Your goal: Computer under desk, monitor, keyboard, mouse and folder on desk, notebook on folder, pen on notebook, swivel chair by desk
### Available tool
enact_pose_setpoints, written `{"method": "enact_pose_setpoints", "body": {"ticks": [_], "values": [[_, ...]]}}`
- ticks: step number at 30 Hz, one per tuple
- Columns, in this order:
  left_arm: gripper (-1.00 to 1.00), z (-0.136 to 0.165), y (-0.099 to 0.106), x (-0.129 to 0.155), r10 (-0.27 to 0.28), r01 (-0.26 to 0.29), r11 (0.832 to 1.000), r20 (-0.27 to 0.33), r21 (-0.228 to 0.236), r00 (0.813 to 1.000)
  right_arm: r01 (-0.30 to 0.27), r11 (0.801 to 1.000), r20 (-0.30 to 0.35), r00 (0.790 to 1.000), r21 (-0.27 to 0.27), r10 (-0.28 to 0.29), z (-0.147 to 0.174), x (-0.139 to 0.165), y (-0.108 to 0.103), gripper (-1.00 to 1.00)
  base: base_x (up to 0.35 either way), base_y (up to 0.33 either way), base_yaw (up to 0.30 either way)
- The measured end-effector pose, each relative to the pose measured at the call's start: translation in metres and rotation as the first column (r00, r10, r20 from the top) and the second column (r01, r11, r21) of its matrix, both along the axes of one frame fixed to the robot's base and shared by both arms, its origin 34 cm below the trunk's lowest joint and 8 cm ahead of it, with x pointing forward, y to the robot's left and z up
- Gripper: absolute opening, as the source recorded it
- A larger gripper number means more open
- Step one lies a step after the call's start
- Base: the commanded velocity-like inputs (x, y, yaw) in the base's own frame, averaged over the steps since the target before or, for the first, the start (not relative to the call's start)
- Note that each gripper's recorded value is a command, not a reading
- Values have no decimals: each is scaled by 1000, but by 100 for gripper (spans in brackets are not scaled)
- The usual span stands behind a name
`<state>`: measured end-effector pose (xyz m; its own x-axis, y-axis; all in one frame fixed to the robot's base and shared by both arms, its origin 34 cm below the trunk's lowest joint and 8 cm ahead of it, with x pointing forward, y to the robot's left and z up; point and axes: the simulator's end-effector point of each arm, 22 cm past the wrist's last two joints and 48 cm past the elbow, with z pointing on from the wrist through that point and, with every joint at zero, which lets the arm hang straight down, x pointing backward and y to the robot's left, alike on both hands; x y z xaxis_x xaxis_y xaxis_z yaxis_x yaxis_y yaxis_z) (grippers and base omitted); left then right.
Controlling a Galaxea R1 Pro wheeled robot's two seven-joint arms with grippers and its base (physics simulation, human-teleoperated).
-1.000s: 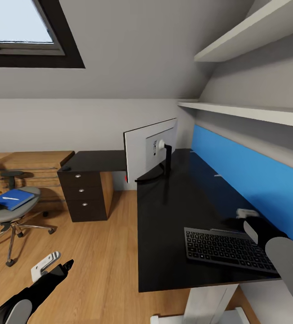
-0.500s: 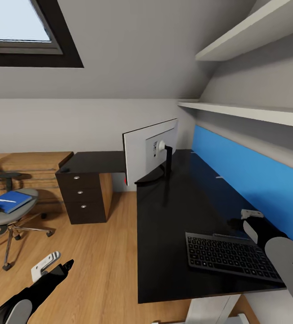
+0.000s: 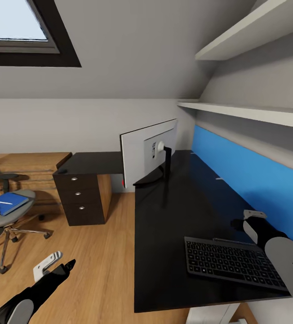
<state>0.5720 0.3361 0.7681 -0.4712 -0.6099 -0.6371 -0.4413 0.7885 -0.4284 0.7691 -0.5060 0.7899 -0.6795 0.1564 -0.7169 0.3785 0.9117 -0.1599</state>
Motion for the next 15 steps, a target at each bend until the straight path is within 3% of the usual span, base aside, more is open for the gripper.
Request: {"method": "enact_pose_setpoints", "body": {"ticks": [15], "values": [[100, -8, -1, 1, 3, -3, 1000, 7, 2, 1000, 4, 1000, 1, 1000, -4, -4, -9, 0, -1, 100, 2, -1, 0]]}}
